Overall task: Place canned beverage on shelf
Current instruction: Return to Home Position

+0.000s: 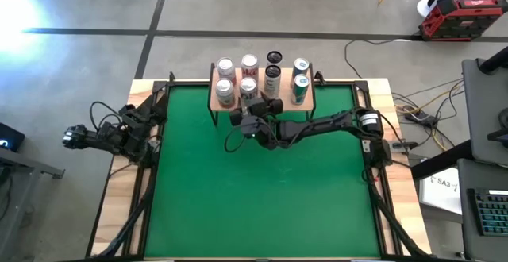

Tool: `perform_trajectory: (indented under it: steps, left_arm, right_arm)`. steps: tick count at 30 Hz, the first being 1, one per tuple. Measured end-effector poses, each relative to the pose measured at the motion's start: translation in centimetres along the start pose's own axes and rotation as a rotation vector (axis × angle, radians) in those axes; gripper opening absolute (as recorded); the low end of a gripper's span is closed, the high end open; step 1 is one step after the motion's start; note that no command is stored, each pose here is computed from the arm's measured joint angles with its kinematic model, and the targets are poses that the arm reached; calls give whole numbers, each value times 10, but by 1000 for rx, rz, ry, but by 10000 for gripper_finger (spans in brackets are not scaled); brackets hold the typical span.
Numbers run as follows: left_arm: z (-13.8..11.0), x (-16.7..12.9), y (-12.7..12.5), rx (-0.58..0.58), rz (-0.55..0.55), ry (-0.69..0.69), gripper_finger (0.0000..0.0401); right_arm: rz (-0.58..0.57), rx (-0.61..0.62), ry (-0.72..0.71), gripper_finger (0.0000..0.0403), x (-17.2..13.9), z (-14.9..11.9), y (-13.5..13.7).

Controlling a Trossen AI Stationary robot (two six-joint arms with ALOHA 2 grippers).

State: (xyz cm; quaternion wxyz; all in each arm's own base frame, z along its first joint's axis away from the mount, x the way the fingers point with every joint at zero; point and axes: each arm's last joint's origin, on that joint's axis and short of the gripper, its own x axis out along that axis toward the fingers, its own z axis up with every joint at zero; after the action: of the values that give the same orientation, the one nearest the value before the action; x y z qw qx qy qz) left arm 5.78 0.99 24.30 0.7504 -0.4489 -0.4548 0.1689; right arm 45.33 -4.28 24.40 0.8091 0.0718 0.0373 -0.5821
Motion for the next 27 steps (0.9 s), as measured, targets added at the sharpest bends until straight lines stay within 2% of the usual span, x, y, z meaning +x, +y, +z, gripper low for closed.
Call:
perform_trajectory:
  steps: [8, 15, 17, 21, 25, 27]
  left_arm:
    - [0, 0, 0, 0, 0, 0, 380]
    - [0, 0, 0, 0, 0, 0, 380]
    - [0, 0, 0, 0, 0, 0, 380]
    - [0, 0, 0, 0, 0, 0, 380]
    - [0, 0, 0, 0, 0, 0, 380]
    - [0, 0, 0, 0, 0, 0, 380]
  right_arm:
    - [19, 0, -1, 400, -19, -4, 6]
    - [104, -8, 49, 400, -77, -11, 12]
    - [131, 17, 81, 400, -95, -14, 9]
    - [219, 85, 242, 400, -121, -26, 5]
    - [204, 67, 283, 400, -129, -28, -3]
    - [235, 31, 335, 400, -130, -23, -6]
